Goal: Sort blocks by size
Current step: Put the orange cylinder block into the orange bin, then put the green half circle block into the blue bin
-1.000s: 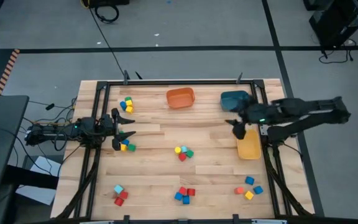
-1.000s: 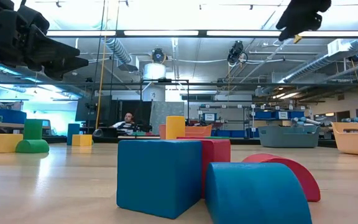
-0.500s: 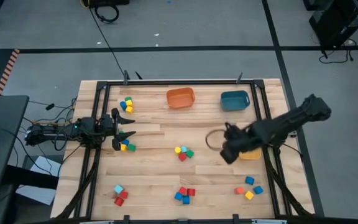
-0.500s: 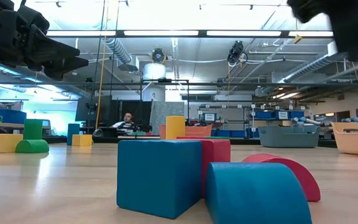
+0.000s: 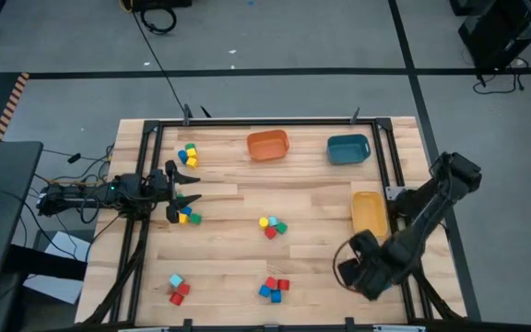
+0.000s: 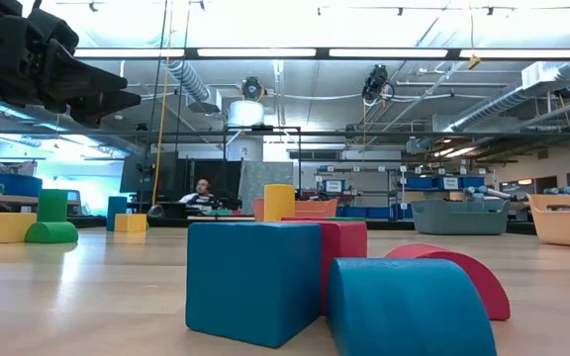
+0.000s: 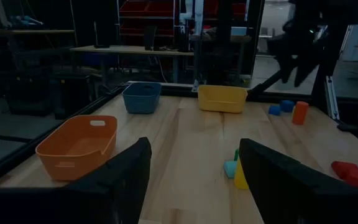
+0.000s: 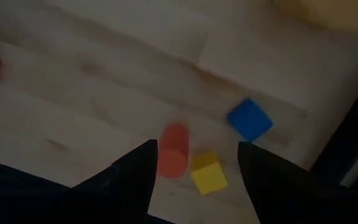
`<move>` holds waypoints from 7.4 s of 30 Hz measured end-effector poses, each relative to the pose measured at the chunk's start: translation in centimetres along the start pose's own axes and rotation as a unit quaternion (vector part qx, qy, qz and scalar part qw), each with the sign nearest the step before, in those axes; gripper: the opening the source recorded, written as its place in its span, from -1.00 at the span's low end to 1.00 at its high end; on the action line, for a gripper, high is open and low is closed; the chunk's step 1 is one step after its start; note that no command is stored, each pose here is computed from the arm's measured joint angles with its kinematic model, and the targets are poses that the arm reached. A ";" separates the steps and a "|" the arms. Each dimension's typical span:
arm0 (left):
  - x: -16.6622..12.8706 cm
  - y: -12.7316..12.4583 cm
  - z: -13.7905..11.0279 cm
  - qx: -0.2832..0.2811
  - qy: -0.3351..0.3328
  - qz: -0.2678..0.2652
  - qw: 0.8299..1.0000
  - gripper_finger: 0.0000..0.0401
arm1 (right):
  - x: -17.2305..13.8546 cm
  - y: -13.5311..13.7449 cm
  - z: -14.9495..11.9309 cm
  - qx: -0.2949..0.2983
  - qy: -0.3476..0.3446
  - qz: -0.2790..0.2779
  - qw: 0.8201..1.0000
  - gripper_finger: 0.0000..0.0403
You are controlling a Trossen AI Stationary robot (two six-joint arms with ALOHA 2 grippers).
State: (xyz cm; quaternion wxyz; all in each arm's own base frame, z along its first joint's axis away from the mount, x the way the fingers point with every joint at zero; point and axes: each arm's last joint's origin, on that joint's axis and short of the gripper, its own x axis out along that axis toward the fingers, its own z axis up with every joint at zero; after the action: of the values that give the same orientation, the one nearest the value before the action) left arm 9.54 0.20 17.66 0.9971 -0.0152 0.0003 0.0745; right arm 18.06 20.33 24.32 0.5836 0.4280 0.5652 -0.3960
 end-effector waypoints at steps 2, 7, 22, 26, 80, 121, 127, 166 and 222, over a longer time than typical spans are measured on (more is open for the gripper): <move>0.0 0.0 0.0 0.000 0.000 0.000 1.000 0.26 | 0.7 0.2 -0.8 0.004 0.000 -0.002 1.000 0.18; 0.0 0.0 0.0 0.000 0.000 0.000 1.000 0.26 | 2.3 1.0 -1.9 -0.002 0.010 -0.005 1.000 0.17; 0.0 0.0 0.0 0.000 0.000 0.000 1.000 0.26 | 4.6 2.0 -2.6 -0.016 0.016 -0.025 0.999 0.16; 0.0 0.0 0.0 0.000 0.000 0.000 1.000 0.26 | 4.9 2.1 -2.7 -0.016 0.014 -0.028 0.999 0.16; 0.0 0.0 0.0 0.000 0.000 0.000 1.000 0.26 | 1.0 1.3 -0.3 -0.019 -0.063 -0.034 0.997 -0.23; 0.0 0.0 0.0 0.000 0.000 0.000 1.000 0.26 | 3.5 6.0 42.2 -0.188 -0.334 0.165 0.909 -0.23; 0.0 0.0 0.0 0.000 0.000 0.000 1.000 0.26 | 7.4 5.6 44.8 -0.195 -0.319 0.186 0.909 -0.20; 0.0 0.0 0.3 -0.003 -0.016 0.000 1.000 0.26 | -0.2 0.0 27.5 -0.199 -0.359 0.175 0.895 -0.10; 8.4 -2.0 2.9 0.028 0.446 -0.030 0.894 0.26 | 2.9 -3.1 11.3 -0.187 -0.418 0.275 0.845 -0.16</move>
State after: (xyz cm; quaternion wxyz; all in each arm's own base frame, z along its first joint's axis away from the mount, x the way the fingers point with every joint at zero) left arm 18.15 -0.45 20.59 0.8940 -0.0192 0.4467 0.0299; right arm 18.91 8.67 21.22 0.9188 0.2423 0.1901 -0.2471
